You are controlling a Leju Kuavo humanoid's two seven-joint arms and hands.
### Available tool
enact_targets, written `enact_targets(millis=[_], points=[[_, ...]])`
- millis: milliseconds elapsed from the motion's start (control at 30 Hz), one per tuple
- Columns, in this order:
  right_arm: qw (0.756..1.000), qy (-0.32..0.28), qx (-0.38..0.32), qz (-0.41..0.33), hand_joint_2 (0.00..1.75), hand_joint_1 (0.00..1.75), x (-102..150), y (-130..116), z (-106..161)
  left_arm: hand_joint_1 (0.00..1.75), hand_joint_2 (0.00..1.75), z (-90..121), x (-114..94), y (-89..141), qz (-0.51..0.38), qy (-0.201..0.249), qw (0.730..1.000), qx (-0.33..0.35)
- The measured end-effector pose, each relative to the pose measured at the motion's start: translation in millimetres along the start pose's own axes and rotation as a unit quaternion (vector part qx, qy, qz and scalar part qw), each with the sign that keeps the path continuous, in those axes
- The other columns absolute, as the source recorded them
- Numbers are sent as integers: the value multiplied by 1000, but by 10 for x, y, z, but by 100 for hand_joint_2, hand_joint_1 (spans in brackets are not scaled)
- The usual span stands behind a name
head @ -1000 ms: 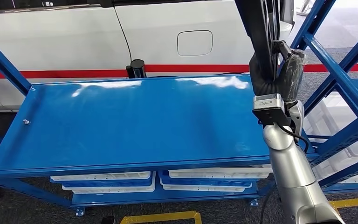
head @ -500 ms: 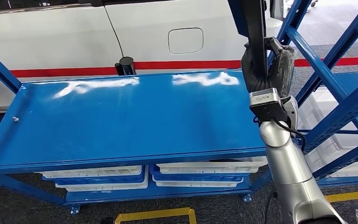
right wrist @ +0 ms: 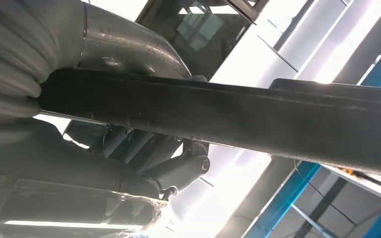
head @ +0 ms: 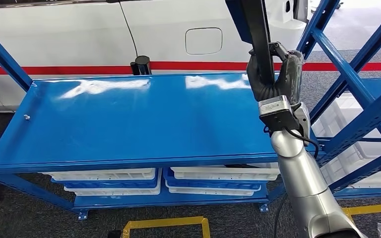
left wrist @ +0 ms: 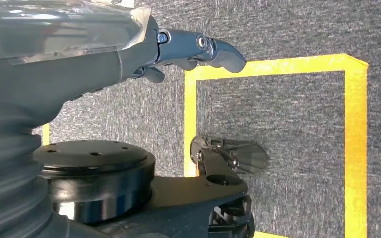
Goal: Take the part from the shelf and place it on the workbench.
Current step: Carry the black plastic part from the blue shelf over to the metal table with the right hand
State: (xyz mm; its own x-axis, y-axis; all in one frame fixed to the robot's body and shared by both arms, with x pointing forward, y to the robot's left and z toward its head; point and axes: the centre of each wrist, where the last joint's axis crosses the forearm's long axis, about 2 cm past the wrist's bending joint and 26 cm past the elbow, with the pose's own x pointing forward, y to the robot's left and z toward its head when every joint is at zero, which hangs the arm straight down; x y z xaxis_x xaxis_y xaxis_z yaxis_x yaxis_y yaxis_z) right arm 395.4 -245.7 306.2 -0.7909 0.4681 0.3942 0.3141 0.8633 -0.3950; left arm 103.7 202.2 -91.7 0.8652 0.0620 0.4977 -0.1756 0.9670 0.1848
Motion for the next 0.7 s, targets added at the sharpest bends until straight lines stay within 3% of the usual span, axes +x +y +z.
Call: enact_targets(millis=[700], points=[[1000,4,16,-8,175,175,15,76,37,0,175,-1,16,-10,6,0,1000,0]])
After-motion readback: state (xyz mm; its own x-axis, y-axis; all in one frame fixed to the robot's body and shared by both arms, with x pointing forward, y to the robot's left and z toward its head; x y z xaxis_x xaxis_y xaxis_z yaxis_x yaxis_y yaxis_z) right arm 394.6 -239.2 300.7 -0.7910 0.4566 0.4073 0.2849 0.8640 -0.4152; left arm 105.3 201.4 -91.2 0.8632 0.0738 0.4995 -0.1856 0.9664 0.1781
